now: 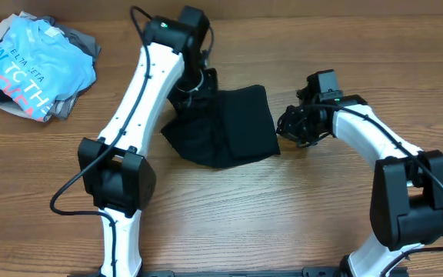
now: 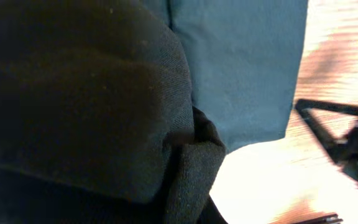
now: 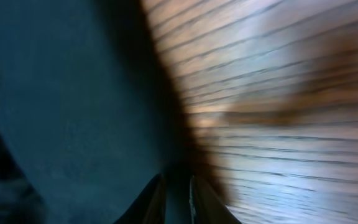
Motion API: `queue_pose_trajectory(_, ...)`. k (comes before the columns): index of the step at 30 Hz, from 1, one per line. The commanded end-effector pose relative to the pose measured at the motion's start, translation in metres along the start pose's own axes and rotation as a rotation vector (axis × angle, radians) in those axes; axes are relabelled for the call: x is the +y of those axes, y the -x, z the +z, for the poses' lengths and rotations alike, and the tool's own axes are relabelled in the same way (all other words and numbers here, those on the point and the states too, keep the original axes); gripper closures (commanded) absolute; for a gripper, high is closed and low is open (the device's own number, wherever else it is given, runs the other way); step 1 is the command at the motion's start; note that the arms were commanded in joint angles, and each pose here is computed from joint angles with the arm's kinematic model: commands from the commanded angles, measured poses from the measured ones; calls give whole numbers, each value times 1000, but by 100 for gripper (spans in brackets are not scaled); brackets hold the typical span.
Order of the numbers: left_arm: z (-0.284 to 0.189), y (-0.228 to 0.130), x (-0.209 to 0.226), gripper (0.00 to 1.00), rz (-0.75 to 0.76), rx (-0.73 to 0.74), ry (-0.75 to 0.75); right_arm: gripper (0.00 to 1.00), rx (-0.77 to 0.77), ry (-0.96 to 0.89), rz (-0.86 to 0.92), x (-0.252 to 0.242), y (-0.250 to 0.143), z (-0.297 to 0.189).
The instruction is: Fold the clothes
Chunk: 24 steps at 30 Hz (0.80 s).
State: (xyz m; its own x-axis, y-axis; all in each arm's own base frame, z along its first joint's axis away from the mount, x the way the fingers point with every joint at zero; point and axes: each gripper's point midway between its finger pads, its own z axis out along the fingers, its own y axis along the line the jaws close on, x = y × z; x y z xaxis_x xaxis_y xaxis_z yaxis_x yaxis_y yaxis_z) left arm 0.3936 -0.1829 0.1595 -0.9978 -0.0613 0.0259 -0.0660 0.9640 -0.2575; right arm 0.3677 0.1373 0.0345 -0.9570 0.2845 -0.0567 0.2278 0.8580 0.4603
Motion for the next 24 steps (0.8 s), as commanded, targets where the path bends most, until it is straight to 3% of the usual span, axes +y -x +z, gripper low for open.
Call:
queue_pose_trajectory(1,-19,8,-14,96,45,-54,-38,82,24,-41,22,-1,-9,17)
queue_pose_trajectory(12,-20,3,-60,96,137,-82,-144,81,83,-57,1,9,-28,44)
queue_pose_trajectory(24,6,-8,-127,85,302,-152,-167,80,89,-42,2,12,-30,44)
